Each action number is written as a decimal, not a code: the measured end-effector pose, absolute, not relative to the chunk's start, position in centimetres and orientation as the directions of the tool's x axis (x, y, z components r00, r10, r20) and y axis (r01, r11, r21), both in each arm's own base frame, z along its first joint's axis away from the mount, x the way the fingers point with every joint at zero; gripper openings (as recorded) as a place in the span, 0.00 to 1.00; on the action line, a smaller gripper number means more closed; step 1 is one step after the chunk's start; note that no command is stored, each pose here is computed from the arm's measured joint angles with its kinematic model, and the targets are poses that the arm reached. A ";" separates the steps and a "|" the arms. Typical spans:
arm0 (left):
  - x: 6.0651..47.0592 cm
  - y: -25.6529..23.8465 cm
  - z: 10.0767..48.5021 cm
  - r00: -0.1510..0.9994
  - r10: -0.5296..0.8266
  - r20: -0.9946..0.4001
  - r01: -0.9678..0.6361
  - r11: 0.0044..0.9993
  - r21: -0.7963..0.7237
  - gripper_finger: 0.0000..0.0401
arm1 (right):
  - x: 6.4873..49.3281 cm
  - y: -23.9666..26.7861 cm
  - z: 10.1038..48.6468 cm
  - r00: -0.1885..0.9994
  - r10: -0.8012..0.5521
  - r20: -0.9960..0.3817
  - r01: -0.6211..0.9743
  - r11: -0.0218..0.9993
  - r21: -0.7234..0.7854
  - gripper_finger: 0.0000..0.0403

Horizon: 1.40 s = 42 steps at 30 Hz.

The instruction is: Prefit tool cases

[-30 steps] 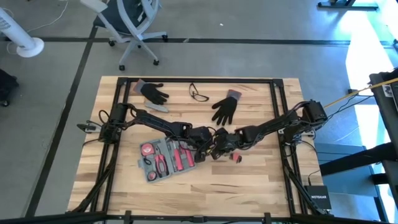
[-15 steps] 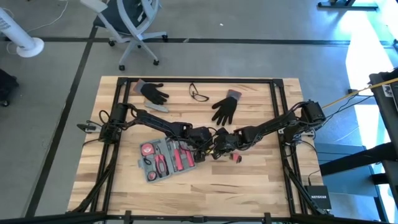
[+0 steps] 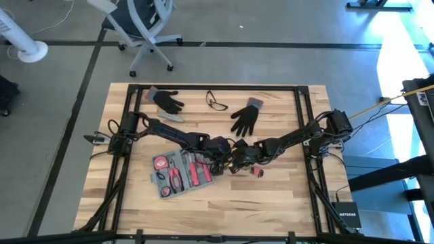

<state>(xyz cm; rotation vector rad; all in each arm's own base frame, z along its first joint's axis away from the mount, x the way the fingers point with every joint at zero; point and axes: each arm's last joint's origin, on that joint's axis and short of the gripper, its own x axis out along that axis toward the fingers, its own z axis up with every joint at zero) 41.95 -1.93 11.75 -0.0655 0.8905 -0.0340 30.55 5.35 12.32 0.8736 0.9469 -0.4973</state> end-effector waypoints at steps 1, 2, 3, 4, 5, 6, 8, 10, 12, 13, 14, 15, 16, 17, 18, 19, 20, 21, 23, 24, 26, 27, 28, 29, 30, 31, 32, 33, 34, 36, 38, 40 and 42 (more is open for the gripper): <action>41.9 -1.7 11.7 0.625 -0.055 -0.779 -0.008 0.997 -0.076 0.00 | 30.5 5.3 12.3 0.513 -0.002 -0.858 0.706 0.570 0.421 0.00; 41.9 -1.6 11.7 0.622 -0.053 -0.781 -0.015 0.997 -0.080 0.00 | 30.5 5.4 12.3 0.513 -0.001 -0.858 0.705 0.570 0.421 0.00; 41.9 -1.7 11.7 0.622 -0.056 -0.781 -0.016 0.996 -0.084 0.00 | 30.5 5.4 12.3 0.513 0.000 -0.859 0.705 0.570 0.421 0.00; 41.9 -1.7 11.8 0.622 -0.065 -0.780 -0.012 0.996 -0.092 0.00 | 30.5 5.4 12.3 0.513 0.000 -0.859 0.705 0.570 0.421 0.00; 41.9 -1.9 11.8 0.626 -0.079 -0.776 -0.001 0.995 -0.102 0.00 | 30.5 5.4 12.3 0.512 0.000 -0.859 0.705 0.570 0.421 0.00; 42.0 -2.2 11.8 0.630 -0.089 -0.772 0.008 0.994 -0.108 0.00 | 30.5 5.4 12.3 0.512 -0.001 -0.859 0.706 0.571 0.420 0.00; 42.1 -3.0 12.0 0.646 -0.103 -0.756 0.022 0.993 -0.116 0.00 | 30.5 5.4 12.3 0.512 -0.002 -0.859 0.706 0.571 0.420 0.00; 42.2 -3.9 11.8 0.658 -0.114 -0.745 0.042 0.992 -0.115 0.00 | 30.5 5.4 12.3 0.513 -0.001 -0.859 0.704 0.572 0.420 0.00; 42.3 -4.4 11.8 0.668 -0.111 -0.736 0.045 0.993 -0.109 0.00 | 30.5 5.4 12.2 0.512 -0.001 -0.859 0.702 0.577 0.417 0.00; 42.3 -4.5 11.6 0.670 -0.105 -0.735 0.039 0.993 -0.107 0.00 | 30.5 5.4 12.2 0.510 0.003 -0.860 0.702 0.576 0.419 0.00; 42.4 -4.5 11.5 0.674 -0.105 -0.731 0.031 0.993 -0.115 0.00 | 30.5 5.4 12.2 0.508 0.006 -0.861 0.702 0.577 0.418 0.00; 42.5 -4.5 11.5 0.681 -0.108 -0.725 0.022 0.992 -0.127 0.00 | 30.5 5.4 12.2 0.508 0.005 -0.862 0.703 0.576 0.417 0.00; 42.5 -4.5 11.5 0.685 -0.108 -0.720 0.017 0.991 -0.133 0.00 | 30.5 5.4 12.2 0.507 0.006 -0.862 0.703 0.576 0.418 0.00; 42.6 -4.5 11.6 0.690 -0.109 -0.715 0.016 0.991 -0.135 0.00 | 30.5 5.4 12.2 0.507 0.006 -0.862 0.703 0.576 0.418 0.00; 42.6 -4.5 11.6 0.694 -0.106 -0.712 0.014 0.991 -0.134 0.00 | 30.5 5.4 12.2 0.506 0.005 -0.862 0.704 0.576 0.416 0.00; 42.6 -4.5 11.6 0.697 -0.098 -0.711 0.008 0.992 -0.129 0.00 | 30.5 5.4 12.2 0.506 0.005 -0.862 0.704 0.576 0.417 0.00; 42.7 -4.3 11.6 0.698 -0.092 -0.710 0.003 0.992 -0.125 0.00 | 30.5 5.4 12.2 0.508 0.006 -0.861 0.703 0.575 0.419 0.00; 42.7 -4.2 11.6 0.699 -0.090 -0.710 0.002 0.992 -0.123 0.00 | 30.5 5.4 12.2 0.509 0.006 -0.861 0.704 0.572 0.420 0.00; 42.7 -3.9 11.5 0.695 -0.083 -0.714 -0.003 0.993 -0.119 0.00 | 30.5 5.4 12.2 0.511 0.002 -0.860 0.704 0.572 0.420 0.00; 42.6 -3.7 11.5 0.689 -0.080 -0.720 -0.005 0.993 -0.115 0.00 | 30.5 5.4 12.2 0.514 0.003 -0.858 0.703 0.572 0.423 0.00; 42.2 -3.3 12.0 0.660 -0.067 -0.748 -0.019 0.994 -0.106 0.00 | 30.6 5.4 12.4 0.528 0.005 -0.849 0.695 0.572 0.435 0.00; 42.0 -3.1 12.4 0.648 -0.062 -0.759 -0.018 0.995 -0.096 0.00 | 30.6 5.4 12.5 0.532 0.002 -0.847 0.693 0.574 0.437 0.00; 41.7 -3.0 12.7 0.634 -0.054 -0.771 -0.008 0.997 -0.076 0.00 | 30.6 5.3 12.6 0.535 -0.001 -0.845 0.691 0.576 0.437 0.00; 41.5 -2.9 12.9 0.624 -0.052 -0.780 0.016 0.998 -0.053 0.00 | 30.5 5.3 12.8 0.536 -0.006 -0.844 0.688 0.582 0.433 0.00; 41.3 -2.9 13.2 0.616 -0.049 -0.787 0.037 0.999 -0.033 0.00 | 30.4 5.3 13.0 0.540 -0.008 -0.842 0.684 0.587 0.433 0.00; 41.2 -2.9 13.3 0.605 -0.047 -0.795 0.053 0.998 -0.019 0.00 | 30.4 5.3 13.2 0.547 -0.009 -0.837 0.680 0.589 0.438 0.00; 41.1 -2.9 13.3 0.599 -0.049 -0.799 0.066 0.998 -0.011 0.00 | 30.4 5.2 13.4 0.551 -0.014 -0.835 0.679 0.589 0.438 0.00; 41.1 -3.0 13.2 0.595 -0.052 -0.802 0.078 0.997 -0.007 0.00 | 30.4 5.2 13.5 0.553 -0.014 -0.833 0.677 0.590 0.440 0.00; 41.0 -3.0 13.2 0.592 -0.054 -0.804 0.084 0.996 -0.005 0.00 | 30.3 5.3 13.6 0.552 -0.011 -0.834 0.677 0.590 0.440 0.00; 41.1 -3.0 13.3 0.597 -0.057 -0.800 0.087 0.996 -0.006 0.00 | 30.3 5.3 13.6 0.548 0.003 -0.836 0.675 0.590 0.444 0.00; 41.3 -3.1 13.4 0.620 -0.074 -0.781 0.096 0.995 -0.018 0.00 | 30.2 5.8 13.7 0.548 0.021 -0.836 0.668 0.591 0.452 0.00; 41.7 -3.3 13.4 0.644 -0.105 -0.758 0.116 0.992 -0.038 0.00 | 30.1 6.0 13.7 0.549 0.013 -0.836 0.677 0.580 0.453 0.00; 41.8 -3.8 12.9 0.646 -0.121 -0.753 0.125 0.991 -0.052 0.00 | 30.1 6.0 13.7 0.549 0.011 -0.836 0.678 0.579 0.453 0.00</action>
